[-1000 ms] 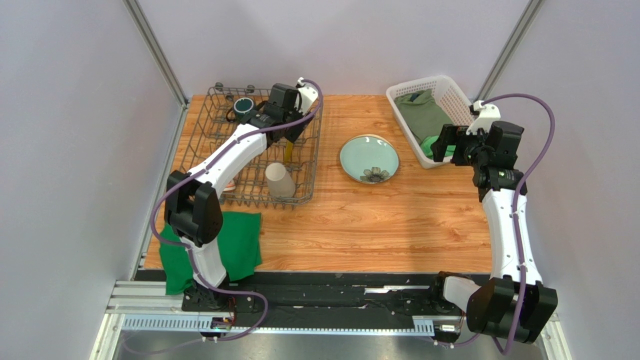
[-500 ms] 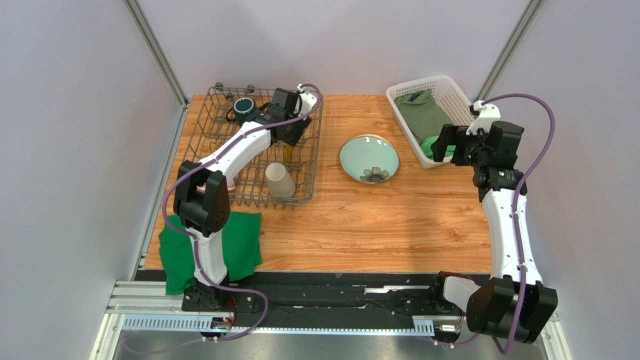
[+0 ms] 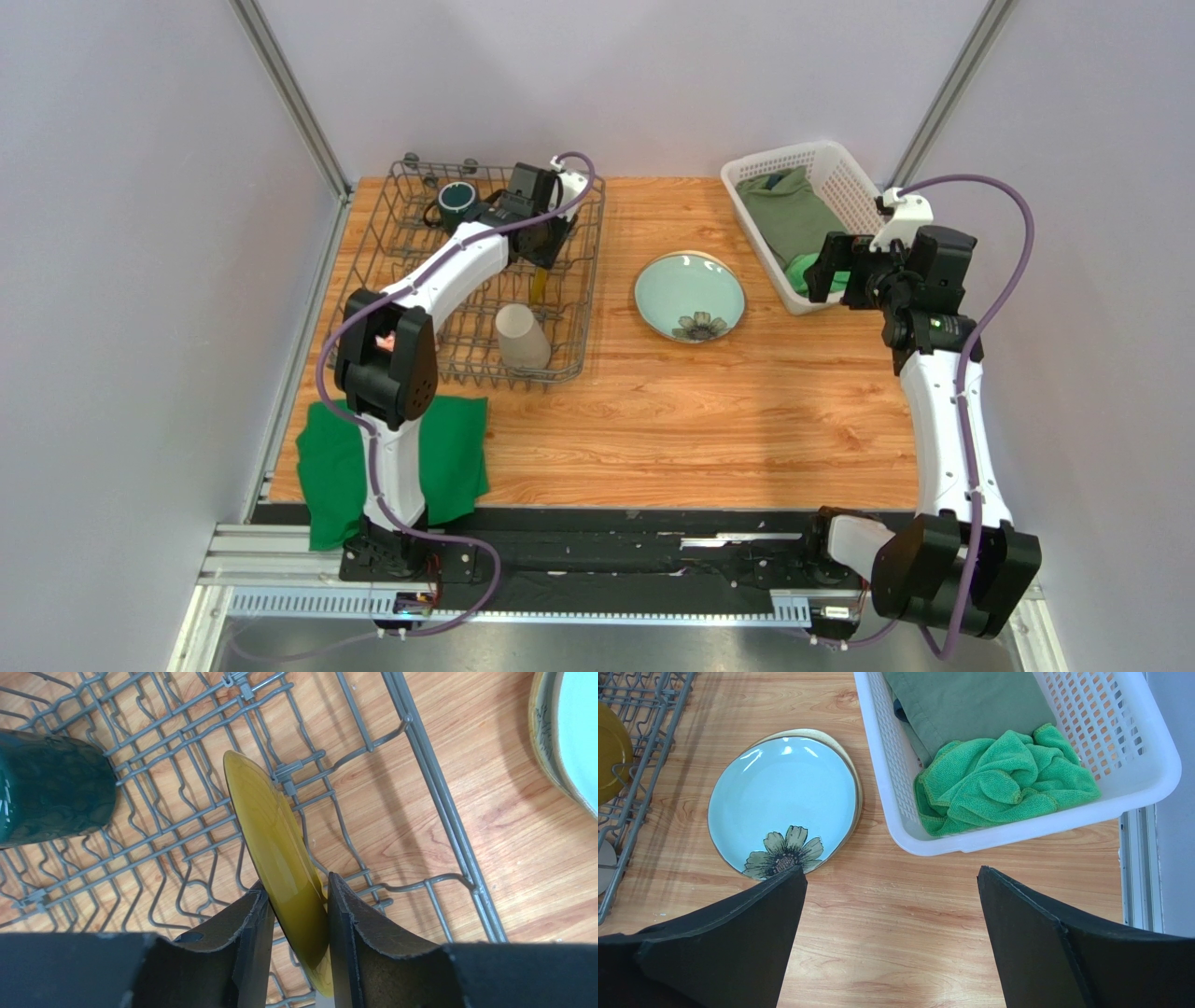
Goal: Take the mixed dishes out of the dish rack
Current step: Pick up the plate from the dish rack.
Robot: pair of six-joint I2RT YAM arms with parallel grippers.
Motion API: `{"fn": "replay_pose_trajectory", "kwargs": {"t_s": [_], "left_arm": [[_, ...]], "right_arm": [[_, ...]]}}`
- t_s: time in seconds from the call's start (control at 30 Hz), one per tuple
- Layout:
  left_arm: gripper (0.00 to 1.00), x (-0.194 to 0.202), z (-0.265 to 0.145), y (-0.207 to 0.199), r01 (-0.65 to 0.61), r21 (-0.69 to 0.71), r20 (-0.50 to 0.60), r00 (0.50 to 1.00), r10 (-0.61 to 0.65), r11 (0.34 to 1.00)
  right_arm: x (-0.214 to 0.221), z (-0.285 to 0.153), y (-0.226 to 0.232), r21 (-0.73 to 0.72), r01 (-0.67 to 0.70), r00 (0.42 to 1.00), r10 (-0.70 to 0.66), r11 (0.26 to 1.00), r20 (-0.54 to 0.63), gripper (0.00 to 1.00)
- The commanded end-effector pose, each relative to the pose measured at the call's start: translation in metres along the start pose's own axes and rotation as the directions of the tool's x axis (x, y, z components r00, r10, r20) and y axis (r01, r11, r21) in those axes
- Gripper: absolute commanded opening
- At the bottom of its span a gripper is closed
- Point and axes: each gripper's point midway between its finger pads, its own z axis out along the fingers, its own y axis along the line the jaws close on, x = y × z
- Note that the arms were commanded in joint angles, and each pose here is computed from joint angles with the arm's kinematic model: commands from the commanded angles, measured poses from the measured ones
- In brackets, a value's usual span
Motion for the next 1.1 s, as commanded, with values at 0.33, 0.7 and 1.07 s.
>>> {"fn": "replay_pose_trajectory", "kwargs": {"t_s": [0.33,0.7,1.07], "left_arm": [[0.0,-0.02,-0.024,0.03,0.175,0.021,0.091,0.98,-0.177,0.984],[0.0,-0.048,-0.066,0.036,0.176,0.028,0.181,0.967,-0.178,0.984],[0.0,-0.071,-0.102,0.04,0.167,0.034,0.254,0.952,-0.17,0.985]], "right_arm": [[-0.009,-0.001,-0.002,0.004,0.017,1.0,-0.017,1.0,0.025,0.99],[-0.007,0.0,-0.002,0.001,0.016,1.0,-0.016,1.0,0.018,0.99],[-0.006,0.001,-0.002,0.001,0.015,1.0,-0.015,1.0,0.015,0.99]]}}
